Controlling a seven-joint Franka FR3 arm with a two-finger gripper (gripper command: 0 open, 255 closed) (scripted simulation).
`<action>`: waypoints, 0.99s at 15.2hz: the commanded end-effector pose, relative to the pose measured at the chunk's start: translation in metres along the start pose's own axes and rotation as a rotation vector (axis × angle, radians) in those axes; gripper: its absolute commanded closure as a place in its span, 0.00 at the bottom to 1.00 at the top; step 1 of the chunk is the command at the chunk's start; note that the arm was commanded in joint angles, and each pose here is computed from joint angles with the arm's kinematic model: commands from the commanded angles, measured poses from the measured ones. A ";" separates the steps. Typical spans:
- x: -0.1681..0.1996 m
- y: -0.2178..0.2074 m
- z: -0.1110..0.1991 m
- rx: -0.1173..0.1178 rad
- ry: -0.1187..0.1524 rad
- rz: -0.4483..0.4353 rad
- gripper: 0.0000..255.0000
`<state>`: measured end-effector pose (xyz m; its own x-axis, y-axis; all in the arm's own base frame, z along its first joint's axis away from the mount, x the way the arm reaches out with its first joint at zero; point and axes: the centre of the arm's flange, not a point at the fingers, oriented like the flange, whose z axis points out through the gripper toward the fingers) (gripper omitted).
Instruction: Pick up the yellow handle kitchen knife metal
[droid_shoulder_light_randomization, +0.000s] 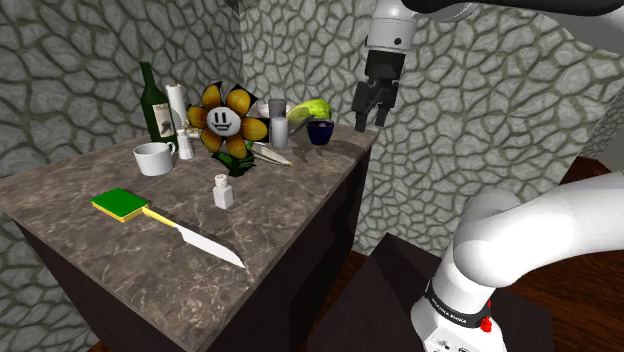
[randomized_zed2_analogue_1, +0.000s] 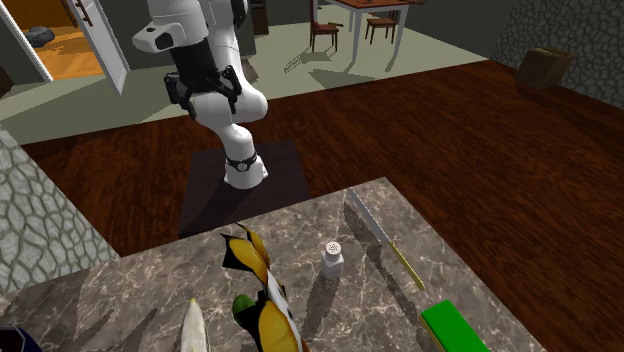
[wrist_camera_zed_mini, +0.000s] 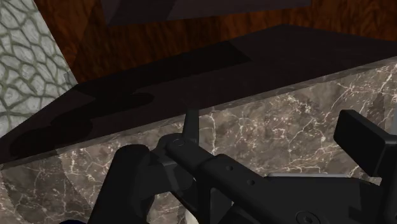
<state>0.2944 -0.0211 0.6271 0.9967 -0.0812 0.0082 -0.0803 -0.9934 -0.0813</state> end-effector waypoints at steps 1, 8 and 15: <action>0.000 0.000 0.000 0.000 0.000 0.000 0.00; 0.050 -0.066 0.043 -0.004 -0.007 -0.050 0.00; 0.097 -0.134 0.087 -0.008 -0.014 -0.099 0.00</action>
<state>0.3964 0.1010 0.5605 0.9999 0.0116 0.0024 0.0118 -0.9973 -0.0729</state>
